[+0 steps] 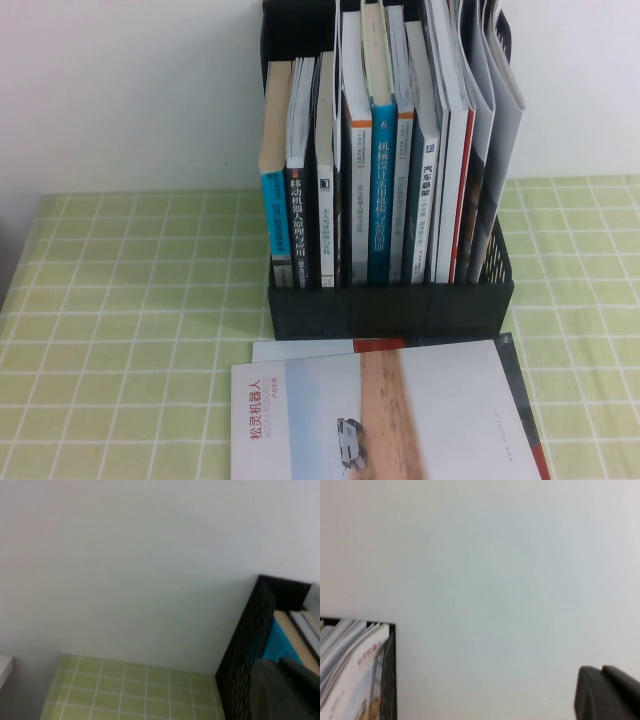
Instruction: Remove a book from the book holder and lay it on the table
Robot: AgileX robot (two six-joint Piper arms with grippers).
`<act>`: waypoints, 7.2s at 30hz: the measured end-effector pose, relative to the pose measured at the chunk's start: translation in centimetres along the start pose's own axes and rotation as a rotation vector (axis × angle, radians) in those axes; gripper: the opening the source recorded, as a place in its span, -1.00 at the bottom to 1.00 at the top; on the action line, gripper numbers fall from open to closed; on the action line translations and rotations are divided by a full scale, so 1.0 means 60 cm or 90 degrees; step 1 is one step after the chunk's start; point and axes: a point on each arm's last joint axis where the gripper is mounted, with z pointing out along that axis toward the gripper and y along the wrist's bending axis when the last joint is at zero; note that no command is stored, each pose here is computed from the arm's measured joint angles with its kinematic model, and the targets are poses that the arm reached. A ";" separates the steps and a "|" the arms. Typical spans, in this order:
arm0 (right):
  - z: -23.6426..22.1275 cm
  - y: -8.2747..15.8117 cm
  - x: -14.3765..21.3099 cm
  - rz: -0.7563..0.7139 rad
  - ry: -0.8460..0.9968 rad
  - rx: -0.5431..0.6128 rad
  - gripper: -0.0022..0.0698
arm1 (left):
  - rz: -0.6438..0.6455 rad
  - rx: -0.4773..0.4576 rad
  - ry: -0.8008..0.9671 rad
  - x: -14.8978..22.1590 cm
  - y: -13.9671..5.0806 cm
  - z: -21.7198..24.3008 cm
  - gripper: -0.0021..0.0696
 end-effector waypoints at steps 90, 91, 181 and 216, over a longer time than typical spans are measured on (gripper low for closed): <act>0.450 0.247 0.354 0.027 0.216 -0.482 -0.34 | 0.449 0.534 0.252 0.142 -0.418 0.453 -0.95; 0.450 0.247 0.354 0.020 0.213 -0.483 -0.49 | 0.450 0.534 0.251 0.141 -0.418 0.454 -0.95; 0.150 0.578 0.434 -0.850 0.412 -0.643 -0.29 | 0.136 0.117 0.260 0.071 0.011 -0.097 -0.95; 0.034 0.334 -0.116 -0.502 0.103 -0.556 -0.91 | 0.149 0.107 0.246 0.117 0.034 -0.105 -0.95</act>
